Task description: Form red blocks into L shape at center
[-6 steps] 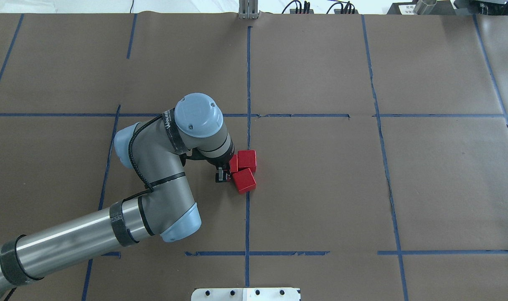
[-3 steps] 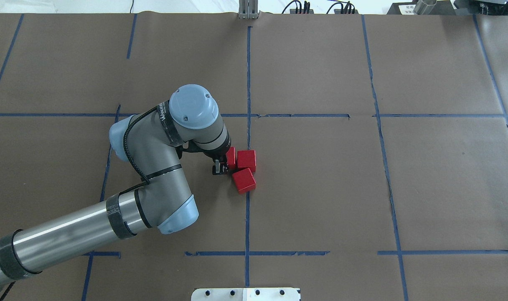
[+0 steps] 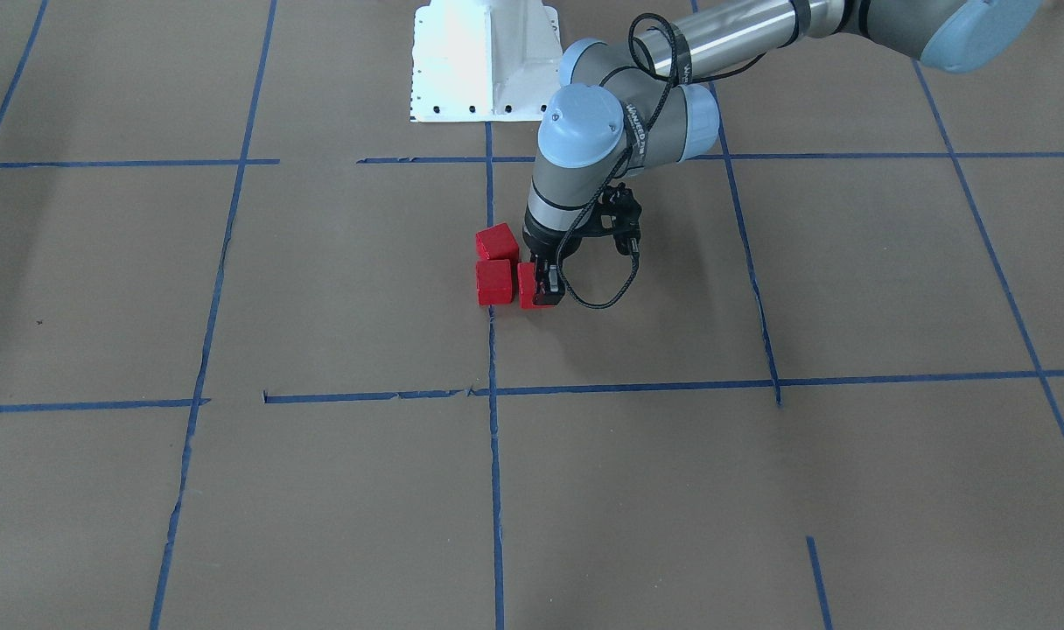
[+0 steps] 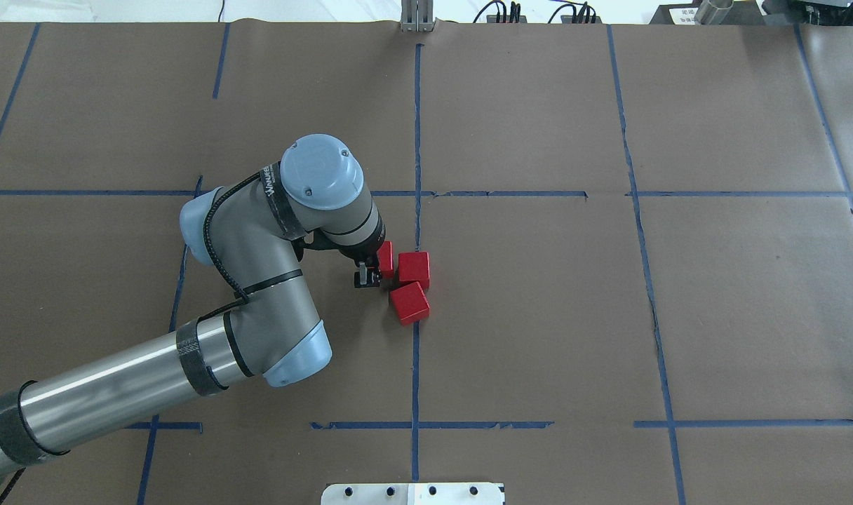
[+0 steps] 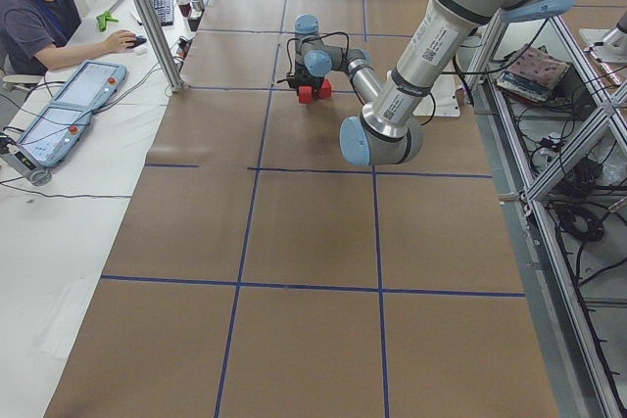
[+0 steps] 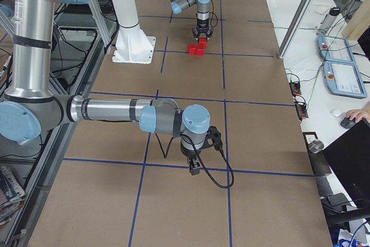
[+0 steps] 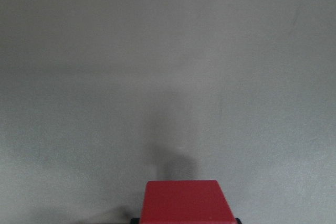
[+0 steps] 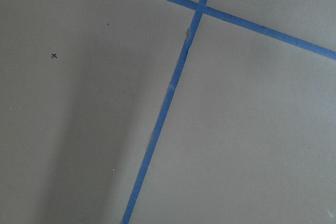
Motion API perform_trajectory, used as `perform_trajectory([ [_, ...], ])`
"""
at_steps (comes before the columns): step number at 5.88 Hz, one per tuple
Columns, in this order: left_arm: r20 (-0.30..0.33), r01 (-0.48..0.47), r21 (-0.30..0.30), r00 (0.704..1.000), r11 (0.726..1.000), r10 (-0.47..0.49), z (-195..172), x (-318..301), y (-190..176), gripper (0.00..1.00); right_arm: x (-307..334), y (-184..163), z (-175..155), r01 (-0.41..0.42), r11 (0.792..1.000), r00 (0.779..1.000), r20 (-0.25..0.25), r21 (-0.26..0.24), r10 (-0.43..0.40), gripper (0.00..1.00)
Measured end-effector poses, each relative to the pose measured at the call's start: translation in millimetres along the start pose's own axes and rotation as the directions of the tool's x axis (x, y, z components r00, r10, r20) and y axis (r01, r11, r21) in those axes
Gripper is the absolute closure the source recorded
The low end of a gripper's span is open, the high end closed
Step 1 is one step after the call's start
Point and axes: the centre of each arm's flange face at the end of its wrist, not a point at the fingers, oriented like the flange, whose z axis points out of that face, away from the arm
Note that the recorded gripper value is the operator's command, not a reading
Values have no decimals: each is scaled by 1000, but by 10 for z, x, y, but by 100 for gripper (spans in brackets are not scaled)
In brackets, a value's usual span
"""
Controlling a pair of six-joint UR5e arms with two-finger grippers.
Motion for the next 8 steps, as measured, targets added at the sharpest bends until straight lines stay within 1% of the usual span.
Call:
perform_trajectory([
  [2, 11, -13, -1, 1000, 1000, 13, 45, -91, 44, 83, 1, 0, 1, 0, 1000, 1000, 0, 0, 0, 0],
  [3, 14, -16, 0, 1000, 1000, 16, 61, -120, 54, 1, 3, 2, 4, -1, 1000, 1000, 0, -1, 1, 0],
  [4, 18, -35, -1, 999, 999, 35, 77, -144, 57, 0, 3, 0, 3, 0, 1000, 1000, 0, -1, 0, 0],
  [5, 25, -111, -6, 994, 994, 111, 96, -192, 73, 0, 0, -5, -2, 0, 1000, 1000, 0, 0, 0, 0],
  [6, 27, -185, -11, 982, 983, 186, 94, -212, 77, 0, -1, -7, -4, 1, 1000, 1000, 0, 1, -1, 0],
  [7, 38, -206, -19, 978, 978, 207, 51, -183, 61, 0, -3, -8, -7, 1, 1000, 1000, -1, 1, -1, 0],
  [8, 58, -204, -41, 977, 978, 206, -62, -110, 29, 0, -5, -10, -9, 1, 1000, 1000, -1, 2, -1, 0],
])
